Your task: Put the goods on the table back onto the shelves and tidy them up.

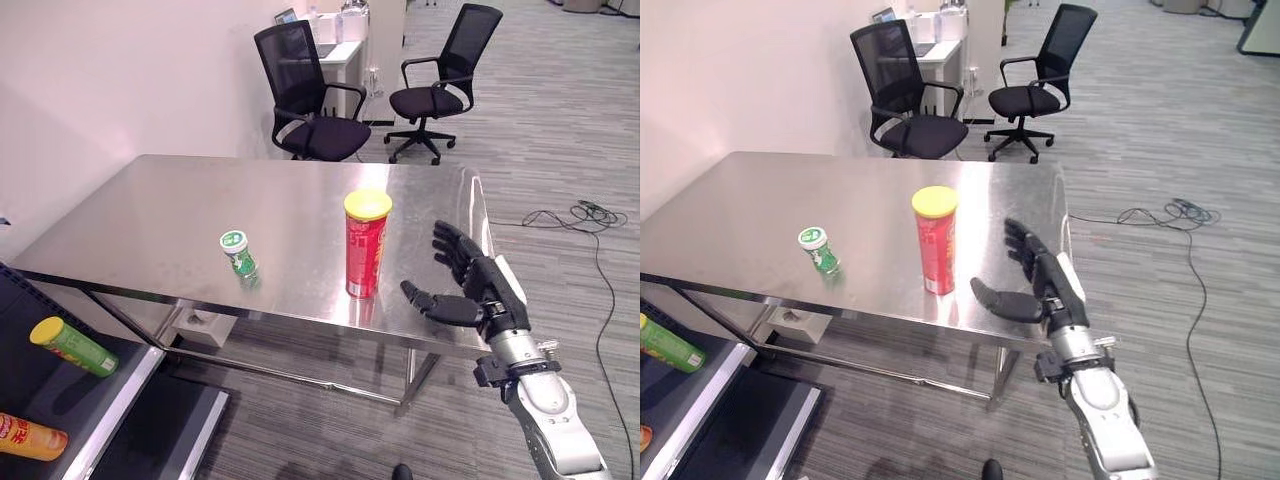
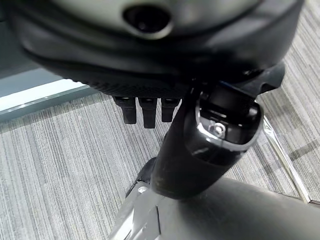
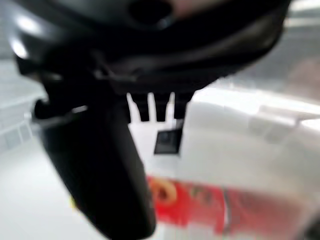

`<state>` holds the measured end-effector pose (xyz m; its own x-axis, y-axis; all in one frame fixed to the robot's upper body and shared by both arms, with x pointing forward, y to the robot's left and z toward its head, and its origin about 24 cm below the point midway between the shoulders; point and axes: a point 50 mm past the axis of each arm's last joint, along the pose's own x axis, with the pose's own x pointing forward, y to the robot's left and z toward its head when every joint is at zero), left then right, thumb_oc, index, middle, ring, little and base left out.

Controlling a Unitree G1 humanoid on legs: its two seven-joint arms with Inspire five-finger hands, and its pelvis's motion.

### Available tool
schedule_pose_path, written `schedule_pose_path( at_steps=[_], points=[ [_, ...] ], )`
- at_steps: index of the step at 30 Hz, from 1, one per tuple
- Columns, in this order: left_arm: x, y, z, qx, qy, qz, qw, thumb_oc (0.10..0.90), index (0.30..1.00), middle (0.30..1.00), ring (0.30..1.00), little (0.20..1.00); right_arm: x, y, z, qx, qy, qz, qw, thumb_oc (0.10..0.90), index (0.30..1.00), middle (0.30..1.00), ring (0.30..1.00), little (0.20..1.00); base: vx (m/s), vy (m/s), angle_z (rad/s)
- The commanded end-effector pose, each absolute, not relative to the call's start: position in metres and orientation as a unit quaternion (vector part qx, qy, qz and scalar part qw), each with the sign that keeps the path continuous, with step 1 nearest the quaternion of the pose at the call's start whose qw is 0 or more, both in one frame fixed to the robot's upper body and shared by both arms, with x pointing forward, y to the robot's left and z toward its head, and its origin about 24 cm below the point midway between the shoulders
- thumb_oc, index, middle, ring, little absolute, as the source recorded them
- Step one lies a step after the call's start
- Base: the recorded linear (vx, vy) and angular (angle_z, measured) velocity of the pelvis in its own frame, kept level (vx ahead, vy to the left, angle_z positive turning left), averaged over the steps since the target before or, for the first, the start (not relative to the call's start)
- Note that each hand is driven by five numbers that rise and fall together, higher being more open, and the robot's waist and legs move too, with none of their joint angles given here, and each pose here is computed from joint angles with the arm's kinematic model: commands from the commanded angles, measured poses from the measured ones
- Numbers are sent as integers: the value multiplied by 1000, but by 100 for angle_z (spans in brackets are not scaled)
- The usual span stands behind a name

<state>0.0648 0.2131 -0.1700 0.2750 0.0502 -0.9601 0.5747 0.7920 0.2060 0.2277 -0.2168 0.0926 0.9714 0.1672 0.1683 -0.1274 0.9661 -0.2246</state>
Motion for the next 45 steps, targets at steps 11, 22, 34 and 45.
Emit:
schedule_pose_path(
  at_steps=[11, 22, 34, 45],
  points=[
    [89, 153, -171, 216, 520, -229, 794, 800, 900, 900, 900, 900, 236, -208, 151, -95, -248, 69, 962, 800, 900, 900, 900, 900, -1, -2, -1],
    [83, 158, -172, 210, 529, -215, 794, 800, 900, 900, 900, 900, 233, -197, 151, -70, -252, 97, 960, 800, 900, 900, 900, 900, 7, -9, 0],
    [79, 161, -173, 208, 536, -204, 792, 800, 900, 900, 900, 900, 232, -206, 152, -79, -260, 57, 961, 800, 900, 900, 900, 900, 25, -6, 7],
    [76, 160, -173, 203, 540, -203, 791, 800, 900, 900, 900, 900, 228, -211, 144, -82, -243, 40, 966, 800, 900, 900, 900, 900, 0, 0, 0]
  ],
)
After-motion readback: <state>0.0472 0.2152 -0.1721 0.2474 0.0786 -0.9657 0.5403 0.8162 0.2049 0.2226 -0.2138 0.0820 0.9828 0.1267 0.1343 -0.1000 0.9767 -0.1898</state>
